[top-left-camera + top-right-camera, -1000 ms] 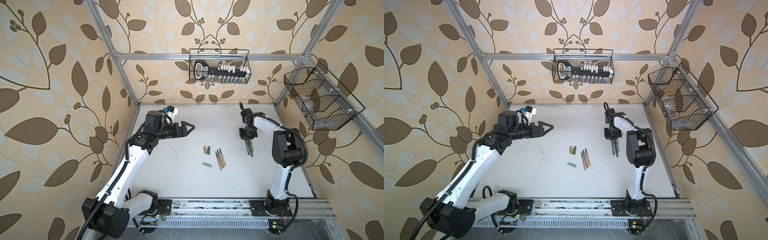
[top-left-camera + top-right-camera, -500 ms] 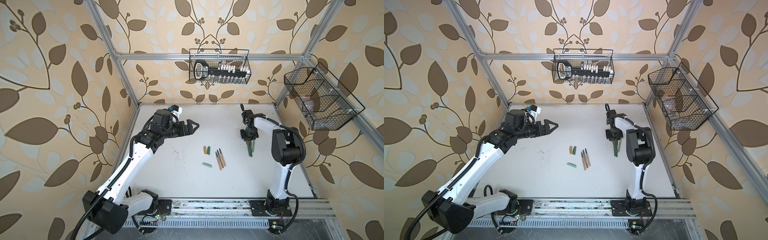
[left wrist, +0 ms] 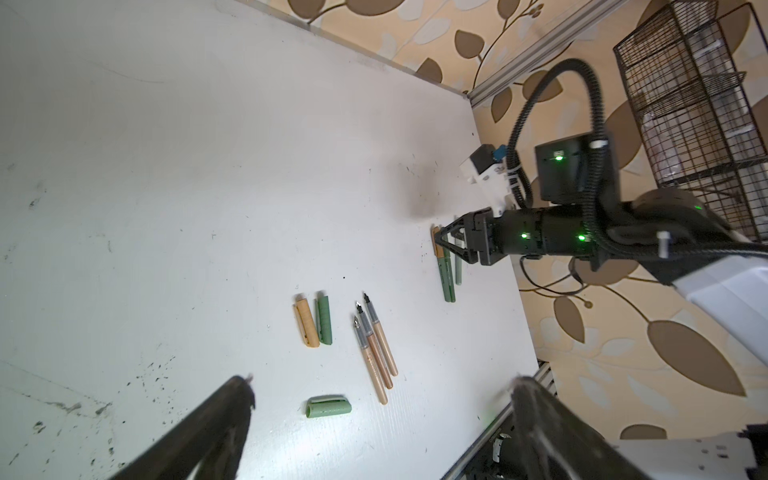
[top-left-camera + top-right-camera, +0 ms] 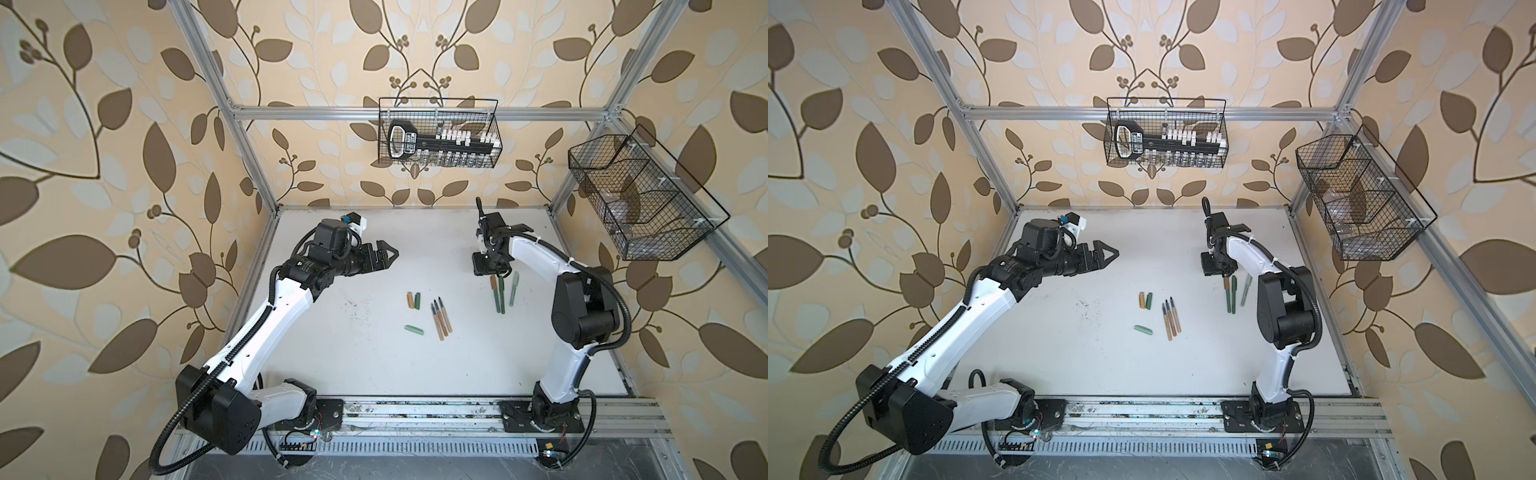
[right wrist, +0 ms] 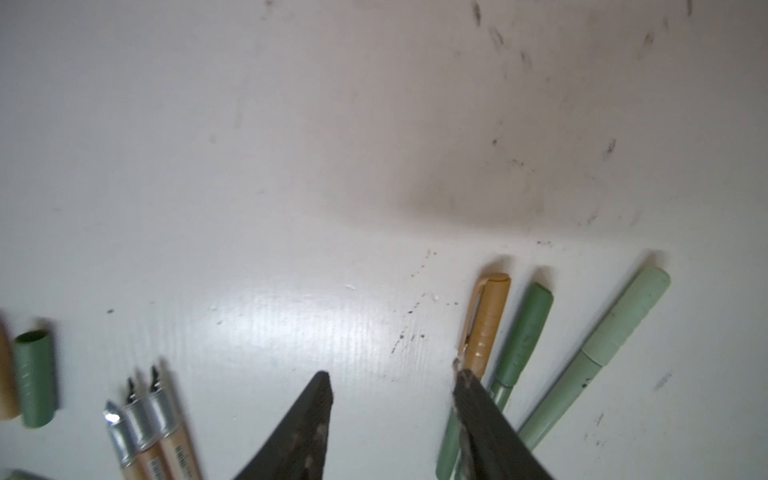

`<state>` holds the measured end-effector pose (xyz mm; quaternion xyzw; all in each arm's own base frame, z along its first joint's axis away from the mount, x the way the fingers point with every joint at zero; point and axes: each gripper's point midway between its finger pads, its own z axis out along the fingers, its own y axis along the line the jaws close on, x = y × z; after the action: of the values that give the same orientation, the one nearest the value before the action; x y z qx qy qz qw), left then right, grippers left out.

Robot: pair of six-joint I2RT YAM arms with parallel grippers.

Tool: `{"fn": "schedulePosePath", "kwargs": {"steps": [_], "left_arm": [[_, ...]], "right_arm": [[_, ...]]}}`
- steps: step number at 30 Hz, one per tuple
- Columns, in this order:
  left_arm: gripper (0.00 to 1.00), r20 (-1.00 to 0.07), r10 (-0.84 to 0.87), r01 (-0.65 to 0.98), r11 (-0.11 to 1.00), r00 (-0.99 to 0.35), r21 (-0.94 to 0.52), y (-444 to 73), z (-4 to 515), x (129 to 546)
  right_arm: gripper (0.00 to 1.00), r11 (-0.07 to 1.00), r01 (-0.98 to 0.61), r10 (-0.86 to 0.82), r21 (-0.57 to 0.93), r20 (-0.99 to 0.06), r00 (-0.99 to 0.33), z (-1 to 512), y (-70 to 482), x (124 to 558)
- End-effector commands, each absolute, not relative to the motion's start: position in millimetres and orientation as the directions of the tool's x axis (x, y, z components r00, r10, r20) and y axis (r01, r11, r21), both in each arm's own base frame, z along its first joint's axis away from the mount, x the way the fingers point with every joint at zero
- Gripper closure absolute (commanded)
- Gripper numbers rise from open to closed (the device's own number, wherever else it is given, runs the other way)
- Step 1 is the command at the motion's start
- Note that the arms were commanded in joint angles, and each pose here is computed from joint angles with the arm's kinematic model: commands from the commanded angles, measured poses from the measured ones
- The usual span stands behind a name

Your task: Insert the pens into the pen caps

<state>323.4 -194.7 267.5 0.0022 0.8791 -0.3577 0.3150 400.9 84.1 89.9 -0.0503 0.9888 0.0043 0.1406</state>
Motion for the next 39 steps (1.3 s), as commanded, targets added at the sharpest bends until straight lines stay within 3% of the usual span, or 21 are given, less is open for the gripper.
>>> {"fn": "schedulePosePath", "kwargs": {"steps": [1, 7, 16, 39], "left_arm": [[0.01, -0.581, -0.171, 0.243, 0.789, -0.795, -0.565, -190.2, 259.7, 324.3], [0.01, -0.592, -0.138, 0.232, 0.831, -0.794, -0.506, -178.2, 244.0, 317.3], [0.01, -0.56, -0.134, 0.167, 0.876, -0.818, -0.453, -159.0, 211.2, 299.4], [0.01, -0.584, -0.268, 0.017, 0.9, -0.766, -0.435, -138.0, 199.3, 314.2]], "right_arm": [[0.47, 0.981, -0.17, -0.135, 0.094, -0.302, -0.944, 97.3, 118.0, 385.8], [0.45, 0.931, -0.251, -0.166, 0.266, -0.306, -0.937, 97.4, 199.3, 358.7], [0.46, 0.903, -0.299, -0.236, 0.309, -0.226, -0.945, 68.0, 273.8, 336.9], [0.49, 0.892, -0.358, -0.301, 0.278, -0.226, -0.926, 68.8, 276.6, 316.3]]}}
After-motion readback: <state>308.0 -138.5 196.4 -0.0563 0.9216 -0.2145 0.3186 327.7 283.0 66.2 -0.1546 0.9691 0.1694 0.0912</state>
